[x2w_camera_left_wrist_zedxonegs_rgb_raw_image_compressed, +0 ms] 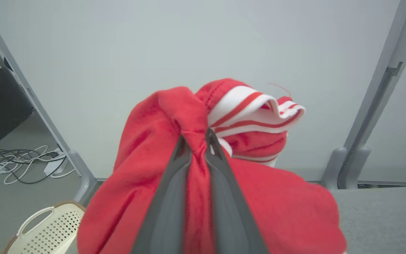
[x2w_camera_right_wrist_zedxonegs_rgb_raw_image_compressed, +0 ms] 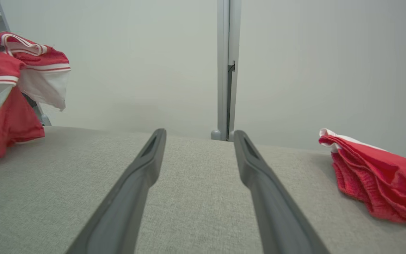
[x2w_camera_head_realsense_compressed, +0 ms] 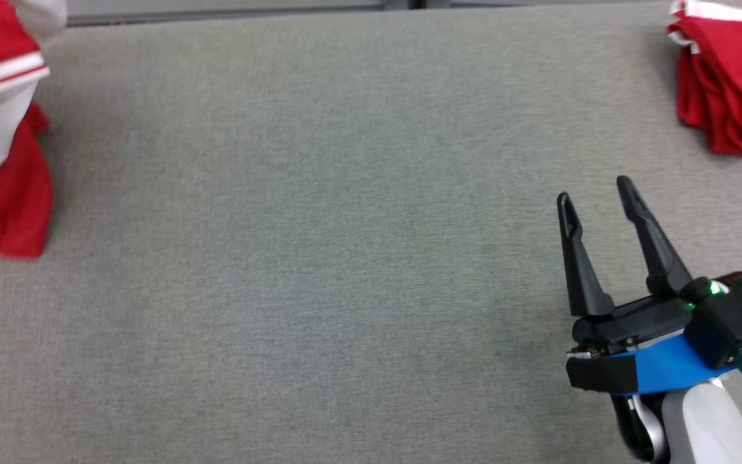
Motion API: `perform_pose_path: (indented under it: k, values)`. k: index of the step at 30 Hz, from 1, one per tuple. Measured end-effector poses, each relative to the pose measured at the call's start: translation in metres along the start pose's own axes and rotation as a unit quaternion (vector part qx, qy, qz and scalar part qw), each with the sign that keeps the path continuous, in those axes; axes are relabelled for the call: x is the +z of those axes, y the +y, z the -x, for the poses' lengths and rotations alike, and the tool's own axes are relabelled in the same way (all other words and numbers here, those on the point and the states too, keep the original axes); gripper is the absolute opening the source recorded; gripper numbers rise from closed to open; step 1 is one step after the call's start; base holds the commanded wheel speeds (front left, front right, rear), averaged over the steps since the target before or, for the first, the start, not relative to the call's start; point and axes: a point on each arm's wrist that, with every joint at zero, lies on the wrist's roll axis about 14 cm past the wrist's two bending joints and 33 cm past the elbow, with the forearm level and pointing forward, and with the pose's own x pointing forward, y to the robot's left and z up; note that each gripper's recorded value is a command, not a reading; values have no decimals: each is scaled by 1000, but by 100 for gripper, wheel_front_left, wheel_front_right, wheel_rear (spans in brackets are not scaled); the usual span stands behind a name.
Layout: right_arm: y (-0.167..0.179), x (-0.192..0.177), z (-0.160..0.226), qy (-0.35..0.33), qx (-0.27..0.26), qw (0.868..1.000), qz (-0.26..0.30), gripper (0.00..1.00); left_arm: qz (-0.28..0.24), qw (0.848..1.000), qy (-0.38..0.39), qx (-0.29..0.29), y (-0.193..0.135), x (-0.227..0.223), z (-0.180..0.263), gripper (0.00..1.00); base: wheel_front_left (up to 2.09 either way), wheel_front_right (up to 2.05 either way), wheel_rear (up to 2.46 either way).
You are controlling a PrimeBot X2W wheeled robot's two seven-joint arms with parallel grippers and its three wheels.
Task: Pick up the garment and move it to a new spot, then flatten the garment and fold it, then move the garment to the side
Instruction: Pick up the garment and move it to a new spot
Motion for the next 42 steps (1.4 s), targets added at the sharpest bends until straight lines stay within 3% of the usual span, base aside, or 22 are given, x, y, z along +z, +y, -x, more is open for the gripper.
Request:
perform_pose_path:
  k: [4, 8, 16, 22, 25, 30, 37, 42]
  values:
    - [-7, 8, 14, -6, -16, 1000, -3, 100, -20, 994, -90, -55, -45, 61, -3, 0, 0, 0, 0]
    - [-21, 15, 32, -11, -42, 999, 0, 100, -27, 977, -168, -126, -106, 119, 3, 0, 0, 0, 0]
    - [-52, 23, 70, -16, -104, 994, -25, 100, -12, 915, -285, -286, -238, 208, 49, 0, 0, 0, 0]
    - [-67, 24, 90, -13, -137, 990, -35, 100, -12, 864, -314, -393, -324, 223, 95, 0, 0, 0, 0]
    - [-72, 28, 96, -19, -147, 988, -38, 100, -12, 849, -305, -431, -352, 212, 112, 0, 0, 0, 0]
    - [-73, 31, 97, -25, -150, 988, -39, 100, -8, 854, -236, -463, -372, 154, 119, 0, 0, 0, 0]
    - [-66, 28, 91, -22, -138, 989, -43, 100, 9, 880, -118, -459, -365, 48, 124, 0, 0, 0, 0]
    - [-60, 22, 86, -16, -127, 991, -47, 100, 26, 889, -39, -456, -360, -22, 145, 0, 0, 0, 0]
